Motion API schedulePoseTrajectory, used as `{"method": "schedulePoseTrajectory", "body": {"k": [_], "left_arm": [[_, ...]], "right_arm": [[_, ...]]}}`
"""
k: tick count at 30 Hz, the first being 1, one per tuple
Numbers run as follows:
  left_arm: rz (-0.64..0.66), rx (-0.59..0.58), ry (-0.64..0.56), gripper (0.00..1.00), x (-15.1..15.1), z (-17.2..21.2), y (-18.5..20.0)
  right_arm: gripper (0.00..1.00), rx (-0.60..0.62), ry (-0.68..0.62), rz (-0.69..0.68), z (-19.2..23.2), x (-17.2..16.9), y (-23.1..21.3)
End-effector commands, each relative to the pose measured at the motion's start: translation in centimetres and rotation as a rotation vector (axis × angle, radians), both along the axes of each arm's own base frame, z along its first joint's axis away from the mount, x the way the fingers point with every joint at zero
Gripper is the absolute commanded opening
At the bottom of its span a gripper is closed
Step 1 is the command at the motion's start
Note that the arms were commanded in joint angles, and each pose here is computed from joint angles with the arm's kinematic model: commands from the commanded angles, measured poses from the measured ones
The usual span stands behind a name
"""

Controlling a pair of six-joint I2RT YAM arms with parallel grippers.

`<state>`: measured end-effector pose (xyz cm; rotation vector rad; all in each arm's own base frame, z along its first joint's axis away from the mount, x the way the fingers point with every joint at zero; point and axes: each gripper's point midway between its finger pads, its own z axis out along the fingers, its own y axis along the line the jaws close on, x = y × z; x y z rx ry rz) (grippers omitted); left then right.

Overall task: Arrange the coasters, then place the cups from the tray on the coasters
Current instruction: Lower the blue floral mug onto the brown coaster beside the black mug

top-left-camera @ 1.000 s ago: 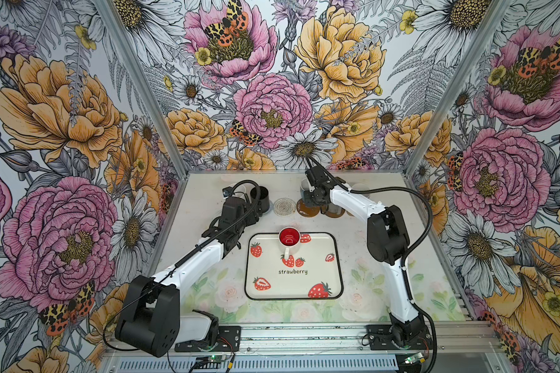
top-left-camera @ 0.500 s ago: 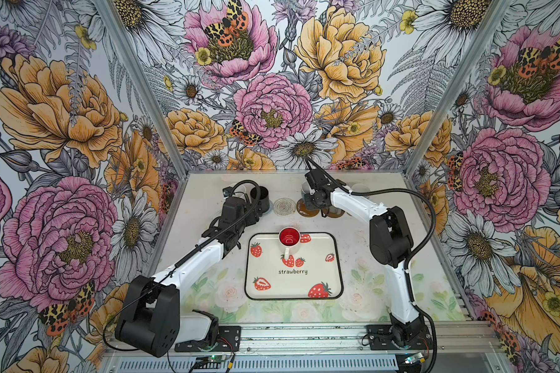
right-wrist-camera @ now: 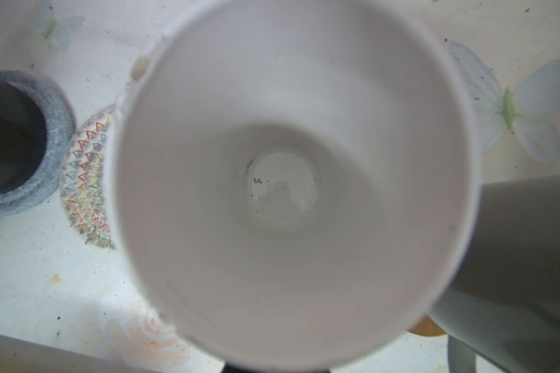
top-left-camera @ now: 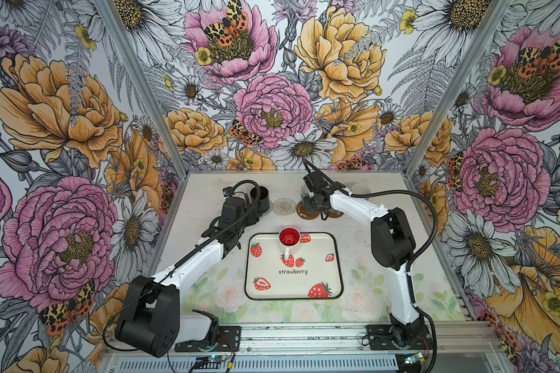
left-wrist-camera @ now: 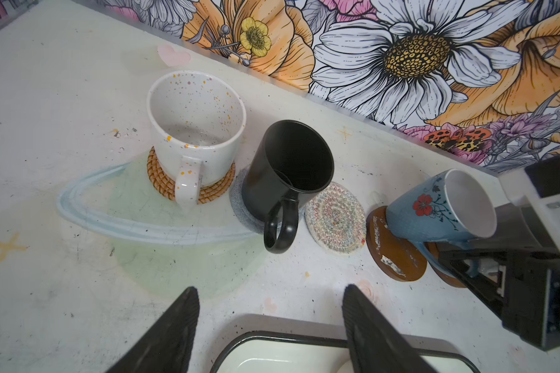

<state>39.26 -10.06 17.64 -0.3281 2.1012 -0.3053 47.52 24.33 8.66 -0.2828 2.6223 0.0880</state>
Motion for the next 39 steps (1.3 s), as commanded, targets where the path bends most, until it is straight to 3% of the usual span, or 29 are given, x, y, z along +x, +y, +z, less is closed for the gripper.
{"method": "schedulePoseTrajectory", "body": {"k": [1,12,39], "left_arm": [[-0.002,-0.031,-0.054,0.72,0.3,1.9,0.0],[-0.005,-0.032,-0.055,0.72,0.2,1.9,0.0],[-0.005,-0.032,-0.057,0.72,0.0,2.1,0.0]], "right_arm": [[0.00,0.030,-0.128,-0.026,4.9,1.0,0.1],[0.00,0.056,-0.164,-0.023,6.5,0.5,0.3],[0.00,0.052,-0.116,-0.027,3.5,-1.0,0.7]]}}
